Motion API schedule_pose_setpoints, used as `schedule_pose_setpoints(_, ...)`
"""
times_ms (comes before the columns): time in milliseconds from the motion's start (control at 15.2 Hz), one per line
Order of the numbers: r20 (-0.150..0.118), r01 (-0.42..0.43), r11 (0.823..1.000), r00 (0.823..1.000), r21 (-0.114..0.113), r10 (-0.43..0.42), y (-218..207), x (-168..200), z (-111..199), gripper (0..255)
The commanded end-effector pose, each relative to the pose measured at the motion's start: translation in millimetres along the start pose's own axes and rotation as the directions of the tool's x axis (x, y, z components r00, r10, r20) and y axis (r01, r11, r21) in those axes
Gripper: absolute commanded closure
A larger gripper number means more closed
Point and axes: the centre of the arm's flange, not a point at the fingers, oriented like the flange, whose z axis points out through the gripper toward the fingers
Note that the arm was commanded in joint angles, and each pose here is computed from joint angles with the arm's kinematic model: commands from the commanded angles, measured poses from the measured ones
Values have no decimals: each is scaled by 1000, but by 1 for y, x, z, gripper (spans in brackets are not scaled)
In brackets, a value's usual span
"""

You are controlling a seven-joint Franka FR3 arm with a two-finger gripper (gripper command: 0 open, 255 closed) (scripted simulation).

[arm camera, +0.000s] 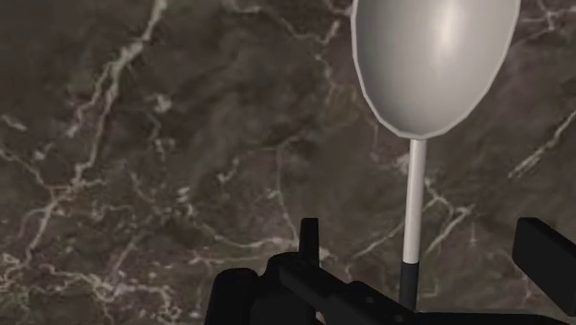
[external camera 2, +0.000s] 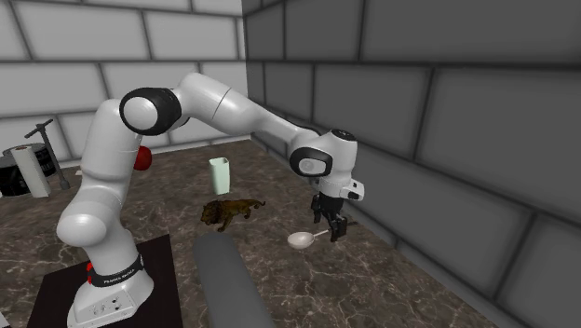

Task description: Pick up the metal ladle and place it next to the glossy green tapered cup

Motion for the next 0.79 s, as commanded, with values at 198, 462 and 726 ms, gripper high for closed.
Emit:
schedule_pose_setpoints(198, -1, 0, 1000, 1000, 0, 0, 1, 0, 3, 0)
schedule_pose_setpoints(462, -1, 0, 1000, 1000, 0, 0, 1, 0, 3, 255)
schedule_pose_setpoints(726, -1, 0, 1000, 1000, 0, 0, 1, 0, 3, 255)
